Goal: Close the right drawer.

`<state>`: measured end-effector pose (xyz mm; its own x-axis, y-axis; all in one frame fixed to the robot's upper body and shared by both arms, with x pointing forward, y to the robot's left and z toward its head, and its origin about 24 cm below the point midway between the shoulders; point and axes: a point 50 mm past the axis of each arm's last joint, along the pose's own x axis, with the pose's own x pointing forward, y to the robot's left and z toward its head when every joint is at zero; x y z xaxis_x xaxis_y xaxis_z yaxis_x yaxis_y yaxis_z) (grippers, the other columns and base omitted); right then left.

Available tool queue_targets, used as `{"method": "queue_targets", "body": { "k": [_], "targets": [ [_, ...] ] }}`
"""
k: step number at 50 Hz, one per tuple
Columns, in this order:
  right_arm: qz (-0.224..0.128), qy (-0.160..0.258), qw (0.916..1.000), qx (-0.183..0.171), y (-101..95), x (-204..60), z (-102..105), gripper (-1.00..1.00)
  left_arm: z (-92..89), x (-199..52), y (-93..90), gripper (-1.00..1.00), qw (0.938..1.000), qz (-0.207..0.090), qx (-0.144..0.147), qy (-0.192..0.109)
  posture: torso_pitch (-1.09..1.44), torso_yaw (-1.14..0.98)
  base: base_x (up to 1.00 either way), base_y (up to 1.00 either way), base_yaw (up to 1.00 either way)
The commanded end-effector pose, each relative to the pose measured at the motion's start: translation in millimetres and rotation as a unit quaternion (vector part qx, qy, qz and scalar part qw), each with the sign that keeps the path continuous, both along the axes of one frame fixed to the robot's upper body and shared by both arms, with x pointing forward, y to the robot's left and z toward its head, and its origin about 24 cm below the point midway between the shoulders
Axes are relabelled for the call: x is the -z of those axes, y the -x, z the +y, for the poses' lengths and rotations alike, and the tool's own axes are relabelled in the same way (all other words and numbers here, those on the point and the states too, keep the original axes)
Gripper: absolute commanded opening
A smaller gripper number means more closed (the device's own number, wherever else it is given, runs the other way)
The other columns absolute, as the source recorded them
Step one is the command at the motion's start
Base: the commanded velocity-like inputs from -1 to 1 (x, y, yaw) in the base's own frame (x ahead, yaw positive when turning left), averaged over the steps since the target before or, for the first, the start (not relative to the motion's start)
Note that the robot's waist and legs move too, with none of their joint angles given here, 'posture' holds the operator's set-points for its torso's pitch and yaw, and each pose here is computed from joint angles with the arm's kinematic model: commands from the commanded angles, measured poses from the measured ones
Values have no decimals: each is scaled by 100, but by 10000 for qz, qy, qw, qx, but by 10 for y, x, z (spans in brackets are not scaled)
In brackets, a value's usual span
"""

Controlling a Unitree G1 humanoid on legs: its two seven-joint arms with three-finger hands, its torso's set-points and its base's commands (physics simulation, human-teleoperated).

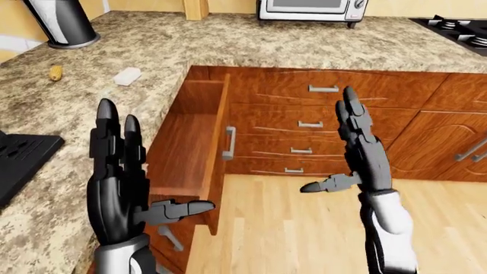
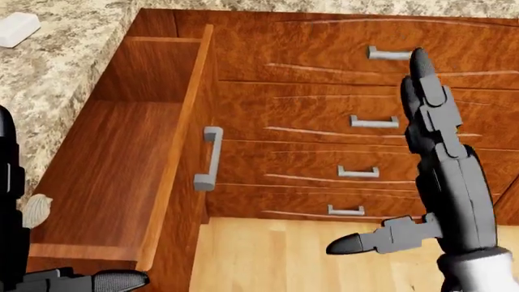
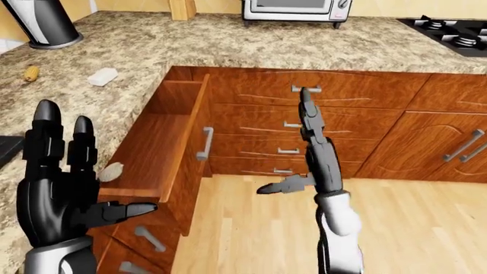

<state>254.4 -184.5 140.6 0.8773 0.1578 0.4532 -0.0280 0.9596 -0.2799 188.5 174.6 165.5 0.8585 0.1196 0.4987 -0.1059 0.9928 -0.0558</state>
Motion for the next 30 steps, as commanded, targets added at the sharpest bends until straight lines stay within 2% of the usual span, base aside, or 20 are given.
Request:
{"method": "queue_targets", "body": {
  "k": [1, 4, 6, 8, 9, 10, 12, 13, 14, 16, 18, 30],
  "targets": [
    [-674, -211, 9972, 238, 168, -208, -66, 100, -16, -117, 47, 100, 9993, -369, 29, -44, 0, 0, 0, 0, 0],
    [-676, -383, 9949, 636, 370, -67, -196, 100, -20, -115, 51, 100, 9993, -370, 37, -50, 0, 0, 0, 0, 0],
    [-698, -502, 9927, 842, 432, -19, -262, 100, -28, -106, 51, 100, 9993, -362, 47, -59, 0, 0, 0, 0, 0],
    [-777, -732, 9864, 1252, 469, 17, -395, 100, -36, -101, 54, 100, 9993, -358, 54, -70, 0, 0, 0, 0, 0],
    [-845, -881, 9785, 1664, 465, 46, -521, 100, -39, -98, 53, 100, 9993, -354, 57, -72, 0, 0, 0, 0, 0],
    [-823, -1141, 9749, 1728, 467, 51, -584, 100, -40, -98, 53, 100, 9993, -355, 59, -75, 0, 0, 0, 0, 0],
    [-847, -1621, 9573, 2240, 510, 84, -829, 100, -51, -89, 54, 100, 9993, -349, 67, -90, 0, 0, 0, 0, 0],
    [-842, -1684, 9541, 2329, 521, 93, -870, 100, -52, -89, 55, 100, 9993, -349, 70, -92, 0, 0, 0, 0, 0],
    [-799, -2123, 9437, 2406, 553, 114, -975, 100, -54, -85, 52, 100, 9994, -341, 71, -92, 0, 0, 0, 0, 0],
    [-835, -2269, 9332, 2660, 604, 142, -1099, 100, -54, -86, 54, 100, 9993, -345, 69, -93, 0, 0, 0, 0, 0],
    [-877, -2292, 9303, 2728, 648, 131, -1143, 100, -58, -84, 55, 100, 9993, -344, 71, -97, 0, 0, 0, 0, 0],
    [-924, -2196, 9318, 2738, 638, 120, -1106, 100, -66, -78, 41, 100, 9993, -334, 79, -137, 0, 0, 0, 0, 0]
  ]
}}
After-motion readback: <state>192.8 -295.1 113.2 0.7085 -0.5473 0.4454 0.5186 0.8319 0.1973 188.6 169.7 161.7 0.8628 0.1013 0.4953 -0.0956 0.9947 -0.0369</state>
